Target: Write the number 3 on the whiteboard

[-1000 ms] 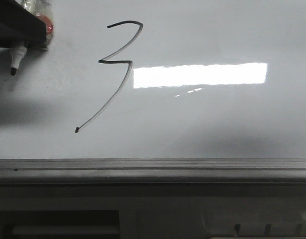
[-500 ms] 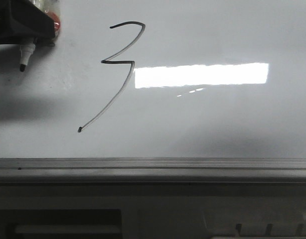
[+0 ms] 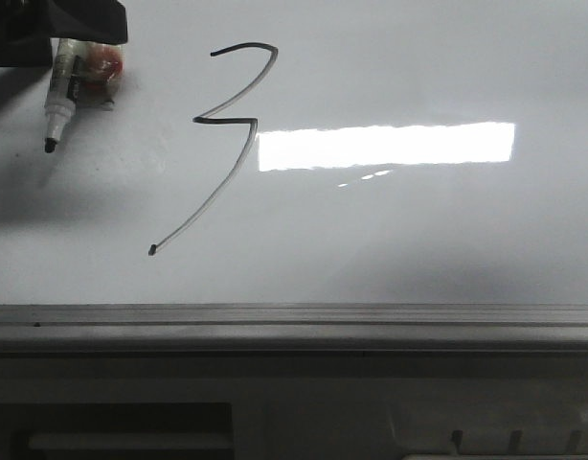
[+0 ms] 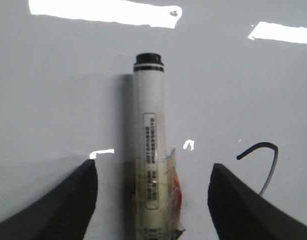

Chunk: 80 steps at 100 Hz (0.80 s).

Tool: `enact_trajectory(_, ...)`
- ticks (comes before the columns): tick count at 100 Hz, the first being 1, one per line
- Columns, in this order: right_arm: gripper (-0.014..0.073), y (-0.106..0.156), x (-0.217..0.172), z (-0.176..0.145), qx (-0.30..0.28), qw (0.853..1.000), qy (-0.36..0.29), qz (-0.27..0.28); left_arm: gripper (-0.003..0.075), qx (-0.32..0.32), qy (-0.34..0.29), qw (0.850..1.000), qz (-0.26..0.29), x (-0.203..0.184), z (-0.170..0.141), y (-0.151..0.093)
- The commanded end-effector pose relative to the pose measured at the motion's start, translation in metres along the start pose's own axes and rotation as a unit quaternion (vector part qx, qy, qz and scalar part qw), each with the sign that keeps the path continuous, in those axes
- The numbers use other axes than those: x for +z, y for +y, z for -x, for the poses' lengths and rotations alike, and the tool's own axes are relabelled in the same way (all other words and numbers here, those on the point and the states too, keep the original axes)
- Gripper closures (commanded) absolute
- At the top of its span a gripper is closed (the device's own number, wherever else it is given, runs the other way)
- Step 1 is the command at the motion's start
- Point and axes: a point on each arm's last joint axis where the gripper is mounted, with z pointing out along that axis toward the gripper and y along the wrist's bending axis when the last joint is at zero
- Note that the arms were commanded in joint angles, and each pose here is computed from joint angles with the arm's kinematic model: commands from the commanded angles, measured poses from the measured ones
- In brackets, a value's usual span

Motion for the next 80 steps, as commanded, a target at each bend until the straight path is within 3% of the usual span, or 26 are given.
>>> enact_trajectory(1,0.0635,-0.006,-0.010,0.009,-0.019,0.999,-0.033,-0.020,0.0230,-0.017,-0.051,0.999,-0.007,-0.018,0.020,0.000)
enact_trajectory(16,0.0635,-0.020,-0.030,-0.014,-0.012,0.995,-0.030,-0.097,0.0314,0.038,-0.110,0.991,-0.062,-0.071,0.040,-0.005)
enact_trajectory(27,0.0636,-0.035,-0.049,-0.044,0.017,0.981,-0.040,-0.190,0.0479,0.085,-0.170,0.979,-0.078,-0.110,0.044,0.000)
enact_trajectory(40,0.0636,-0.046,-0.073,-0.081,0.026,0.960,-0.068,-0.271,0.0743,0.090,-0.209,0.970,-0.085,-0.138,0.031,0.010)
enact_trajectory(56,0.0636,-0.047,-0.093,-0.109,0.035,0.952,-0.104,-0.285,0.0741,0.085,-0.207,0.971,-0.086,-0.145,0.006,0.020)
enact_trajectory(80,0.0636,-0.052,-0.111,-0.121,0.061,0.942,-0.129,-0.305,0.0741,0.088,-0.182,0.976,-0.087,-0.140,-0.010,0.024)
